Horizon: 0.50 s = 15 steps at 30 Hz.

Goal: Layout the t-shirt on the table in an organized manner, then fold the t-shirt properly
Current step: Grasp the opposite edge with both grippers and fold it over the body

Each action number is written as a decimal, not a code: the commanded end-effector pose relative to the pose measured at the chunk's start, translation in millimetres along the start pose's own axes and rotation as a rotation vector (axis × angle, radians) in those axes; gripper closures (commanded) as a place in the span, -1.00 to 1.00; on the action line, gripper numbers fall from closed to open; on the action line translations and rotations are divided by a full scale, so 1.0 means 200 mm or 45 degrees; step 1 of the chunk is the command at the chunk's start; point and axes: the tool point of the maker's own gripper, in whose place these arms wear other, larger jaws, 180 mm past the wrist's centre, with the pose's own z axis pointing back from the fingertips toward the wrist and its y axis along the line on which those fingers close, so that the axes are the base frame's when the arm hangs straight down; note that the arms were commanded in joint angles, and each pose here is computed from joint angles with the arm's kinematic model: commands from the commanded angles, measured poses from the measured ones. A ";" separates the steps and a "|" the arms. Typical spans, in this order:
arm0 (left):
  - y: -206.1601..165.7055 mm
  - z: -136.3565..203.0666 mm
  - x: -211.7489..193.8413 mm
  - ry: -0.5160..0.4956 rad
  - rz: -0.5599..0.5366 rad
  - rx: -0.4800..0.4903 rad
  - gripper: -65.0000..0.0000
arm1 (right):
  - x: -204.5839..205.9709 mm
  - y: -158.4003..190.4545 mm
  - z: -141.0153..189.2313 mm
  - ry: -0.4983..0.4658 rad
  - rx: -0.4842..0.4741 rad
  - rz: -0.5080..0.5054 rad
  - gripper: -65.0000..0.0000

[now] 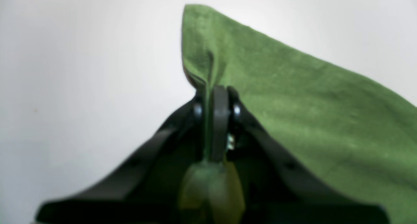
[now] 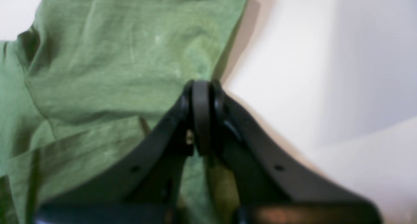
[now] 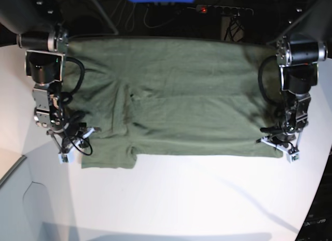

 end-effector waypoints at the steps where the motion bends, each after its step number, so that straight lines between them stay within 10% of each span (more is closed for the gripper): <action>1: 0.00 0.00 0.06 -0.012 0.002 -0.007 1.00 | 0.15 -0.03 0.02 -0.098 -0.010 0.030 1.00; 15: -0.01 0.19 0.18 -0.261 -0.080 -0.049 1.00 | 0.37 0.03 0.32 -0.415 -0.066 0.128 1.00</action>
